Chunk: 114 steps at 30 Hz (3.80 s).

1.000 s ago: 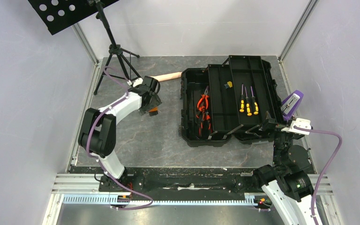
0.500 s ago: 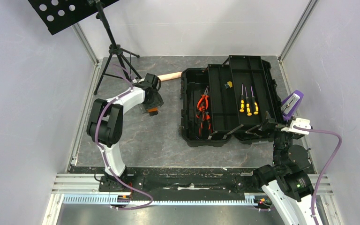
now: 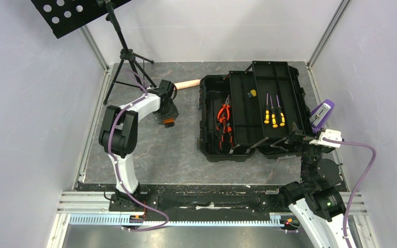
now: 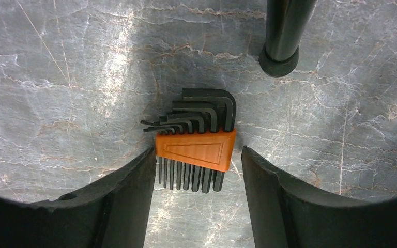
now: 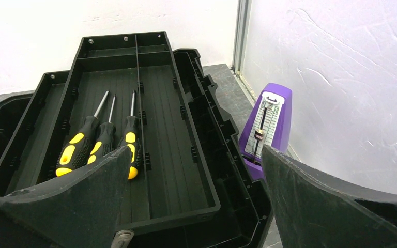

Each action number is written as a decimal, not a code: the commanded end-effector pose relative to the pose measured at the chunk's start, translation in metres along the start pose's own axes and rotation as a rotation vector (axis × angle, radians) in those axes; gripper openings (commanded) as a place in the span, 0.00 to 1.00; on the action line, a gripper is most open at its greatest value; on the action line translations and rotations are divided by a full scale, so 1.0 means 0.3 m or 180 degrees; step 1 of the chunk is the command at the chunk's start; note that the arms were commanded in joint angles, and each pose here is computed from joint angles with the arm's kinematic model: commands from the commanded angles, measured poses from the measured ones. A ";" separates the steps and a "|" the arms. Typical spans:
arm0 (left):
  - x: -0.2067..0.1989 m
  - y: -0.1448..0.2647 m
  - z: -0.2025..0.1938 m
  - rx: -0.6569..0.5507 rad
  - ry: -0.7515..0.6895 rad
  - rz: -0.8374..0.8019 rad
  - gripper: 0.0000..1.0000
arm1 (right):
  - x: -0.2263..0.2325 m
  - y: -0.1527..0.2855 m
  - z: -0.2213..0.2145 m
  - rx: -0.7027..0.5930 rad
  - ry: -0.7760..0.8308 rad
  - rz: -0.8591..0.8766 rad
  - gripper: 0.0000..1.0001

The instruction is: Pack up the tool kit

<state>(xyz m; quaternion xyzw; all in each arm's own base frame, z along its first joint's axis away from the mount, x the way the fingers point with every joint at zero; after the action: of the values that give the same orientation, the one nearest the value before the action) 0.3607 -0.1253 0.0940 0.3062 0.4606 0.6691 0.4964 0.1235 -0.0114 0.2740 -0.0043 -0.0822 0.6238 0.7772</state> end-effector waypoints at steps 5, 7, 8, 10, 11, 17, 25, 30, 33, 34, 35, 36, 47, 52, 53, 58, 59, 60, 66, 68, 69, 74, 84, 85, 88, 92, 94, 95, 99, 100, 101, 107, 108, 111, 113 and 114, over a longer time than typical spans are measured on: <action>0.002 -0.025 0.002 0.0172 -0.0136 0.0045 0.61 | 0.008 -0.008 0.026 -0.0095 -0.0059 0.0012 0.98; 0.006 -0.027 -0.003 0.0205 -0.0148 0.0056 0.56 | 0.008 -0.007 0.027 -0.0097 -0.0063 0.0014 0.98; 0.006 -0.024 -0.004 0.0211 -0.0154 0.0046 0.53 | 0.007 -0.007 0.026 -0.0100 -0.0064 0.0011 0.98; 0.005 -0.010 -0.006 0.0220 -0.0147 -0.0005 0.48 | 0.006 -0.006 0.026 -0.0105 -0.0067 0.0011 0.98; 0.004 0.001 -0.005 0.0210 -0.0147 -0.0032 0.46 | 0.006 -0.006 0.025 -0.0102 -0.0066 0.0010 0.98; 0.006 0.108 0.013 0.0050 -0.0112 -0.0250 0.39 | 0.006 -0.005 0.024 -0.0106 -0.0073 0.0010 0.98; -0.002 0.207 0.017 -0.0089 -0.0023 -0.0600 0.35 | 0.006 -0.003 0.023 -0.0116 -0.0090 0.0018 0.98; -0.009 0.251 0.012 -0.0189 0.0036 -0.0853 0.34 | 0.005 -0.003 0.023 -0.0112 -0.0088 0.0016 0.98; -0.027 0.294 0.014 -0.0279 0.0072 -0.1166 0.34 | 0.006 -0.003 0.022 -0.0112 -0.0093 0.0021 0.98; -0.033 0.314 0.017 -0.0326 0.0089 -0.1280 0.34 | 0.006 -0.003 0.022 -0.0110 -0.0091 0.0019 0.98; -0.041 0.335 0.020 -0.0368 0.0090 -0.1411 0.34 | 0.007 -0.004 0.021 -0.0107 -0.0092 0.0022 0.98; -0.051 0.351 0.022 -0.0412 0.0109 -0.1550 0.34 | 0.007 -0.005 0.021 -0.0102 -0.0090 0.0024 0.98; -0.181 0.570 0.030 -0.0696 0.0242 -0.3049 0.34 | 0.008 -0.004 0.026 -0.0116 -0.0114 0.0034 0.98; -0.287 0.679 -0.001 -0.0763 0.0139 -0.3508 0.34 | 0.011 -0.005 0.027 -0.0111 -0.0116 0.0045 0.98; -0.313 0.698 -0.011 -0.0745 0.0129 -0.3609 0.34 | 0.010 -0.004 0.029 -0.0115 -0.0119 0.0044 0.98; -0.451 0.760 -0.070 -0.0637 -0.0044 -0.3852 0.34 | 0.007 -0.002 0.033 -0.0126 -0.0116 0.0035 0.98; -0.477 0.774 -0.082 -0.0623 -0.0075 -0.3888 0.34 | 0.006 -0.001 0.035 -0.0130 -0.0118 0.0029 0.98; -0.510 0.782 -0.097 -0.0602 -0.0116 -0.3918 0.34 | 0.006 0.000 0.036 -0.0130 -0.0114 0.0031 0.98; -0.668 0.791 -0.175 -0.0320 -0.0162 -0.4112 0.34 | 0.003 0.002 0.039 -0.0135 -0.0105 0.0016 0.98; -0.713 0.771 -0.194 -0.0188 -0.0122 -0.4118 0.34 | 0.002 0.003 0.042 -0.0141 -0.0107 0.0013 0.98; -0.734 0.772 -0.202 -0.0153 -0.0120 -0.4144 0.34 | 0.000 0.003 0.042 -0.0140 -0.0102 0.0003 0.98; -0.782 0.747 -0.222 -0.0078 -0.0172 -0.4077 0.34 | -0.006 0.008 0.045 -0.0148 -0.0087 -0.0024 0.98; -0.475 0.686 -0.133 -0.0916 -0.0765 -0.1996 0.49 | 0.009 0.002 0.064 -0.0144 -0.0124 0.0059 0.98; -0.466 0.670 -0.139 -0.0864 -0.0851 -0.1868 0.50 | 0.008 0.003 0.068 -0.0155 -0.0130 0.0060 0.98; -0.467 0.625 -0.177 -0.0701 -0.1171 -0.1613 0.54 | 0.003 0.007 0.081 -0.0172 -0.0127 0.0032 0.98; -0.505 0.559 -0.258 -0.0526 -0.1499 -0.1202 0.54 | 0.003 0.008 0.087 -0.0159 -0.0128 0.0034 0.98; -0.527 0.529 -0.281 -0.0505 -0.1552 -0.1114 0.54 | 0.005 0.006 0.083 -0.0138 -0.0123 0.0039 0.98; -0.537 0.516 -0.289 -0.0488 -0.1551 -0.1095 0.54 | 0.006 0.005 0.083 -0.0136 -0.0127 0.0044 0.98; -0.580 0.472 -0.319 -0.0424 -0.1610 -0.1052 0.53 | 0.007 0.005 0.083 -0.0129 -0.0128 0.0042 0.98; -0.590 0.461 -0.324 -0.0423 -0.1622 -0.1031 0.53 | 0.006 0.005 0.082 -0.0124 -0.0124 0.0039 0.98; -0.597 0.452 -0.324 -0.0436 -0.1618 -0.1006 0.53 | 0.006 0.005 0.079 -0.0121 -0.0119 0.0036 0.98; -0.612 0.375 -0.314 -0.0585 -0.1527 -0.0668 0.51 | 0.003 0.006 0.073 -0.0110 -0.0110 0.0020 0.98; -0.615 0.363 -0.314 -0.0587 -0.1518 -0.0642 0.51 | 0.002 0.007 0.073 -0.0114 -0.0108 0.0016 0.98; -0.633 0.335 -0.312 -0.0615 -0.1514 -0.0582 0.50 | 0.000 0.007 0.069 -0.0104 -0.0096 0.0005 0.98; -0.643 0.312 -0.310 -0.0638 -0.1516 -0.0528 0.51 | 0.001 0.006 0.067 -0.0100 -0.0097 0.0004 0.98; -0.648 0.304 -0.309 -0.0646 -0.1510 -0.0511 0.51 | 0.001 0.006 0.066 -0.0100 -0.0098 0.0003 0.98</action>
<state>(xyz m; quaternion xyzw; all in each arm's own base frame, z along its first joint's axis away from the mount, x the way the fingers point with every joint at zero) 0.2948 -0.3404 0.1527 0.3761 0.3075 0.5539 0.6762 0.1219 -0.0113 0.2845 -0.0037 -0.0866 0.6261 0.7749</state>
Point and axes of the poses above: each gripper's point midway between its finger pads, its own y axis back along the fingers, its own x axis along the line the jaws close on, z = x × y, the point moved 8 cm from there along y, back along the fingers, and after that the axes turned 6 degrees about -y, right-handed, at the moved point
